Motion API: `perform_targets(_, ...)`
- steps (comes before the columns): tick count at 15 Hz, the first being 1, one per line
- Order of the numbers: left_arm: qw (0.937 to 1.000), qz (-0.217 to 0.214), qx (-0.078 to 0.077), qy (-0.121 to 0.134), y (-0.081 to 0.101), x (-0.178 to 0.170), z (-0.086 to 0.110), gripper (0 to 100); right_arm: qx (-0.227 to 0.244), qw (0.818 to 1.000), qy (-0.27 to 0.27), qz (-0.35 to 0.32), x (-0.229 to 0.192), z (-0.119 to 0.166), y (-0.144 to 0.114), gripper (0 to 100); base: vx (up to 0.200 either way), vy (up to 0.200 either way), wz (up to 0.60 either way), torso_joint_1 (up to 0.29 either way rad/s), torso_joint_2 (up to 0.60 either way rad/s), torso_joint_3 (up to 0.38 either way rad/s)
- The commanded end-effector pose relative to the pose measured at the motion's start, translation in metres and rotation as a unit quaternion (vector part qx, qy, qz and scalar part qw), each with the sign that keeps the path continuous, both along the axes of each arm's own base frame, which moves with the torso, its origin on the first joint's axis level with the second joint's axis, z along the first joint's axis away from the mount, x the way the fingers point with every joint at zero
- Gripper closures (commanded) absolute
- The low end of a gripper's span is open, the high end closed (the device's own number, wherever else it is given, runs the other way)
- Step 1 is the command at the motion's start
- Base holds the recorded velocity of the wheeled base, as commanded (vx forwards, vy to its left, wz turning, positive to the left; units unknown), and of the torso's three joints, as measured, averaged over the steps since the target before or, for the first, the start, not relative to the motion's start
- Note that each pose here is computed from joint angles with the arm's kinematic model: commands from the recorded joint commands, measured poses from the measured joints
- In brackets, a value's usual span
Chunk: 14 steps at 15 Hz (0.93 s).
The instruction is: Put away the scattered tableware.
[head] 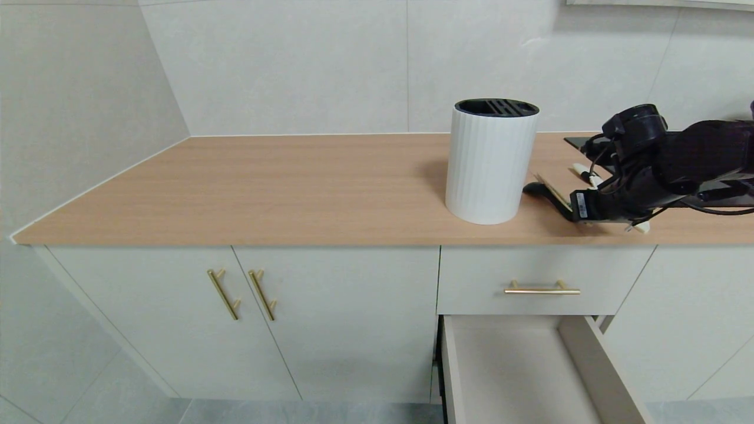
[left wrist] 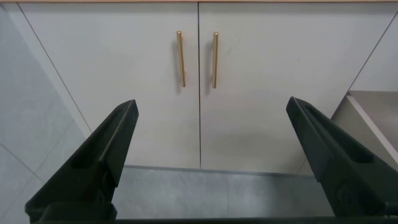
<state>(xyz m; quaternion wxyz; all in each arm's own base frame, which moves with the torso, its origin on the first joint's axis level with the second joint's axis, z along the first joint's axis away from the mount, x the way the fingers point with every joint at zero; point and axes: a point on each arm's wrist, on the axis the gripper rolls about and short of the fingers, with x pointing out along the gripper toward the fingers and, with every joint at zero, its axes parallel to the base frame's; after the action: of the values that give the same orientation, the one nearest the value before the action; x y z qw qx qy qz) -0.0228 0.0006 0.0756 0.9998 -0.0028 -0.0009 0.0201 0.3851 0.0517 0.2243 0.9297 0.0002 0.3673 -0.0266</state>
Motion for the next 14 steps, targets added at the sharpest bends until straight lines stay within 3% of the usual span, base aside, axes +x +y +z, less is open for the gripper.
perform_targets(1,1.0,0.001,0.0,0.0,0.0,0.0,0.0,0,0.0,1.0,-0.005,0.0,-0.003,0.004,0.0,100,0.0,0.0,0.0,0.0,0.0,0.0)
perform_targets(5,1.0,0.0,0.0,0.0,0.0,0.0,0.0,0,0.014,0.999,-0.032,-0.01,-0.034,0.031,-0.005,100,0.0,0.0,0.0,0.0,0.0,0.0)
perform_targets(8,1.0,0.001,0.0,0.0,0.0,0.0,0.0,0,0.026,0.999,-0.045,-0.004,-0.103,0.05,-0.011,100,0.0,0.0,0.0,0.0,0.0,0.0)
perform_targets(11,1.0,0.001,0.0,0.0,0.0,0.0,0.0,0,0.052,0.996,-0.063,0.034,-0.169,0.058,-0.014,100,0.0,0.0,0.0,0.0,0.0,0.0)
perform_targets(14,1.0,0.001,0.0,0.0,0.0,0.0,0.0,0,0.081,0.989,-0.063,0.107,-0.225,0.049,-0.01,100,0.0,0.0,0.0,0.0,0.0,0.0)
